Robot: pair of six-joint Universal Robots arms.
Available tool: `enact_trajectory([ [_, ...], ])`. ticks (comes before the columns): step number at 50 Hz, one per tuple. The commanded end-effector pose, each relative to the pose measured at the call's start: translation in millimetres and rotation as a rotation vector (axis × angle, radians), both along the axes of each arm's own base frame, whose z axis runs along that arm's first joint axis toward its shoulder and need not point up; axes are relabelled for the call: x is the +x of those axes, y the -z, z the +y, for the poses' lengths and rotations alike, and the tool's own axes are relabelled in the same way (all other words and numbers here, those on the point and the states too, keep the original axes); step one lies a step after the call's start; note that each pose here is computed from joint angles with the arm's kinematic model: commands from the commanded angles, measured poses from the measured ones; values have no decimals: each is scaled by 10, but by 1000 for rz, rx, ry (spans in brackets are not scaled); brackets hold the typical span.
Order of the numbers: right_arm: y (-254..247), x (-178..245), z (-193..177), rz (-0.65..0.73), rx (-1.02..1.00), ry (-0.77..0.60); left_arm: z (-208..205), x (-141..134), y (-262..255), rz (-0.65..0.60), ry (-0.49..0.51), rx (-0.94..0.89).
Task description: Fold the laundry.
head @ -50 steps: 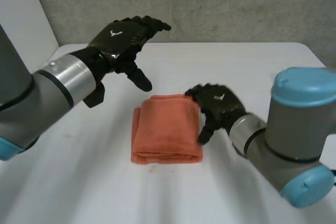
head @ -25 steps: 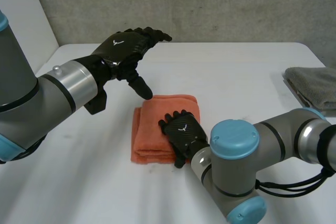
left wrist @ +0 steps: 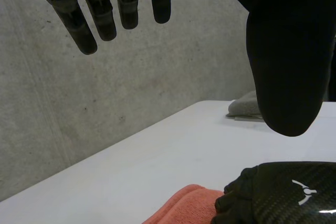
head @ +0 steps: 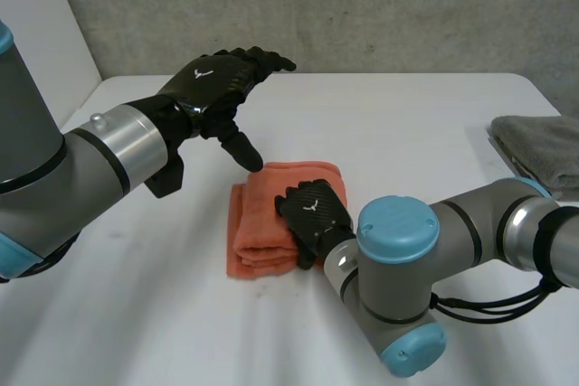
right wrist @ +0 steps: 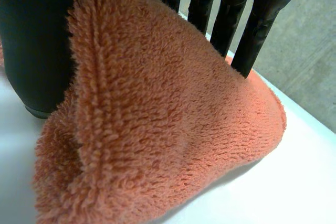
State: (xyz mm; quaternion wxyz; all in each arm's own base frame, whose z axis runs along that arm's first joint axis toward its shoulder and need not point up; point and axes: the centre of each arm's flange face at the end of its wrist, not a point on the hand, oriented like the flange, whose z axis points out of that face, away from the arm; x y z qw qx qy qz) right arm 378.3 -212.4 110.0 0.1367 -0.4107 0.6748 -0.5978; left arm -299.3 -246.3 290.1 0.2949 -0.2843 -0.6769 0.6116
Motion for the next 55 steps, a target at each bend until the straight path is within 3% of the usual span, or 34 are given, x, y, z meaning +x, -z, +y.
enact_trajectory([
  [1, -12, 27, -22, -2, -5, -6, 2, 3, -8, 2, -1, 0],
  [8, 23, 11, -38, 18, -10, -8, 4, 3, -4, 2, -1, 1],
  [15, -305, -133, -142, 76, -119, 3, 1, 8, -9, 2, -2, 0],
  [22, -310, -639, -687, 272, -231, 40, 6, 6, -5, 2, -2, 1],
  [27, -368, -999, -1150, 326, -305, 70, 14, 9, 25, -3, -2, 8],
  [32, -671, -1308, -1700, 302, -428, 115, 10, 7, 55, -7, -2, 17],
  [39, -1400, -1791, -2496, 157, -608, 253, 6, 7, 103, -13, -4, 29],
  [44, -1704, -2120, -2785, 49, -657, 263, 2, 11, 107, -13, -5, 32],
  [47, -1749, -2345, -2913, -7, -646, 234, 9, 14, 125, -15, -5, 37],
  [55, -1284, -3009, -3122, -12, -534, 213, 19, 19, 165, -21, -5, 50],
])
